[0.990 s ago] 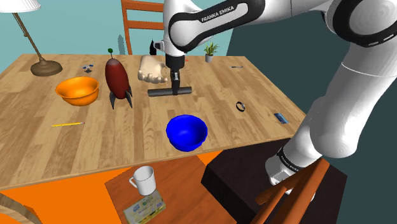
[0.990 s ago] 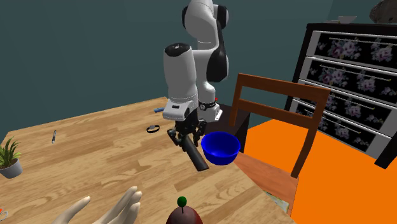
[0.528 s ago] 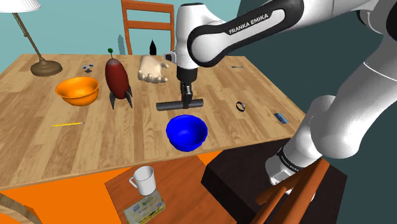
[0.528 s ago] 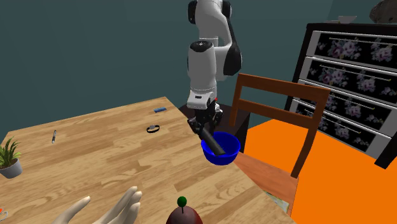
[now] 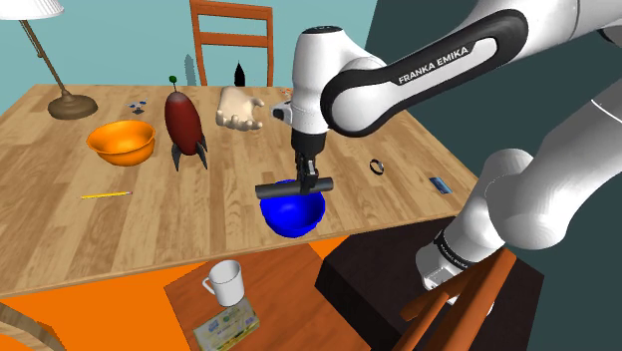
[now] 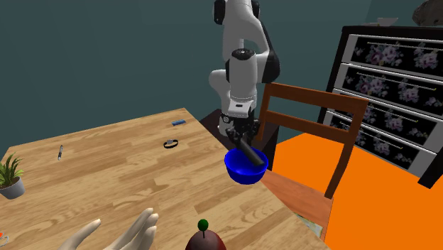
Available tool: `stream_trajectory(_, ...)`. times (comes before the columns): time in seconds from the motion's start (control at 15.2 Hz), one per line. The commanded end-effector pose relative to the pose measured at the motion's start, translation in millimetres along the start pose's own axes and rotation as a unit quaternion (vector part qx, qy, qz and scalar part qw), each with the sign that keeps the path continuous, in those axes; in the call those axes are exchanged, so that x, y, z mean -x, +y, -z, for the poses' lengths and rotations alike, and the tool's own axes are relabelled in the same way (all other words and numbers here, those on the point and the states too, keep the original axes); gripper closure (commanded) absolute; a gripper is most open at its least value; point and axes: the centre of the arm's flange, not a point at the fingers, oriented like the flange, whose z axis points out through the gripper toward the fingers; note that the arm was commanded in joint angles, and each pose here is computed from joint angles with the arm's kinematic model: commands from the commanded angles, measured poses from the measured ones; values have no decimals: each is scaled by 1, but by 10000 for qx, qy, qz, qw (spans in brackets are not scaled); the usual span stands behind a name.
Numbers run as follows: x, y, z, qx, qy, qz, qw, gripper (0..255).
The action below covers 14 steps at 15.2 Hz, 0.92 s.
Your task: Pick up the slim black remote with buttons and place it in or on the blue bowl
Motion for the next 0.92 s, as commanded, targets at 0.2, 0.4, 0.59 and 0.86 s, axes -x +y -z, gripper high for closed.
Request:
stream_trajectory(0.2, 1, 0, -26, 1, 3, -3, 10000, 255)
stream_trajectory(0.4, 1, 2, -42, 1, 3, -3, 10000, 255)
stream_trajectory(0.59, 1, 2, -49, 1, 3, -3, 10000, 255)
stream_trajectory(0.86, 1, 2, -49, 1, 3, -3, 10000, 255)
